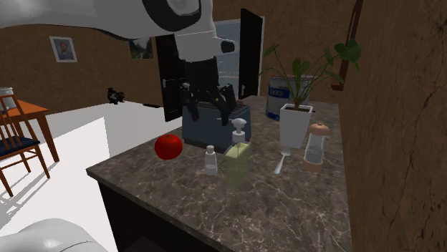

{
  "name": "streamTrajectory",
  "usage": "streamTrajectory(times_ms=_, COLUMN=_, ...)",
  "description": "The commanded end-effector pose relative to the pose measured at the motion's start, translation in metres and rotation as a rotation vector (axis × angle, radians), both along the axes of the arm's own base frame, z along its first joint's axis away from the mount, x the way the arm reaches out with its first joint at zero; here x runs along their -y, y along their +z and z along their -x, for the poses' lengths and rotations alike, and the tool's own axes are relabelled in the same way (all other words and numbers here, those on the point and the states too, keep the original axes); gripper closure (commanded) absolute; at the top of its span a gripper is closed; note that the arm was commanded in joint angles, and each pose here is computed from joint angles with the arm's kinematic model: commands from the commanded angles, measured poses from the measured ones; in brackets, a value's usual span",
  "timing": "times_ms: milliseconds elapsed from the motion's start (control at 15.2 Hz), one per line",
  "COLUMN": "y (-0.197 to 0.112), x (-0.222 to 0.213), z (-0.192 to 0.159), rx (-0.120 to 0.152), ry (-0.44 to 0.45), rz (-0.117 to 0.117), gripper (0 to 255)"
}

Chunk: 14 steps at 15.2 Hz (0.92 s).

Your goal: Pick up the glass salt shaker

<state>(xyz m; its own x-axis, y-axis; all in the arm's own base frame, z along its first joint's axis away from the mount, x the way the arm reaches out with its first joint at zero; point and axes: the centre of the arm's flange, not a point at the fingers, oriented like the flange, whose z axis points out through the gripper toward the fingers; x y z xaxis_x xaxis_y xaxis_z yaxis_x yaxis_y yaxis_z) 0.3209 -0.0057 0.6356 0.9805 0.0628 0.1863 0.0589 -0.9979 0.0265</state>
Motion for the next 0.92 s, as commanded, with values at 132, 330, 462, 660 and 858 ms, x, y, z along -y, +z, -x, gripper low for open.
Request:
streamTrajectory(times_ms=132, y=-0.019, x=-0.016, z=-0.01, rx=0.004, ry=-0.054, rz=0.0, gripper=0)
streamTrajectory(times_ms=330, y=-0.049, x=-0.039, z=-0.028, rx=0.009, ry=-0.134, rz=0.001, gripper=0)
streamTrajectory(times_ms=462, y=-0.068, x=-0.053, z=-0.04, rx=0.012, ry=-0.188, rz=0.001, gripper=0)
streamTrajectory(times_ms=660, y=-0.097, x=-0.073, z=-0.061, rx=0.018, ry=-0.268, rz=0.002, gripper=0)
streamTrajectory(times_ms=858, y=-0.126, x=-0.092, z=-0.083, rx=0.023, ry=-0.349, rz=0.002, gripper=0)
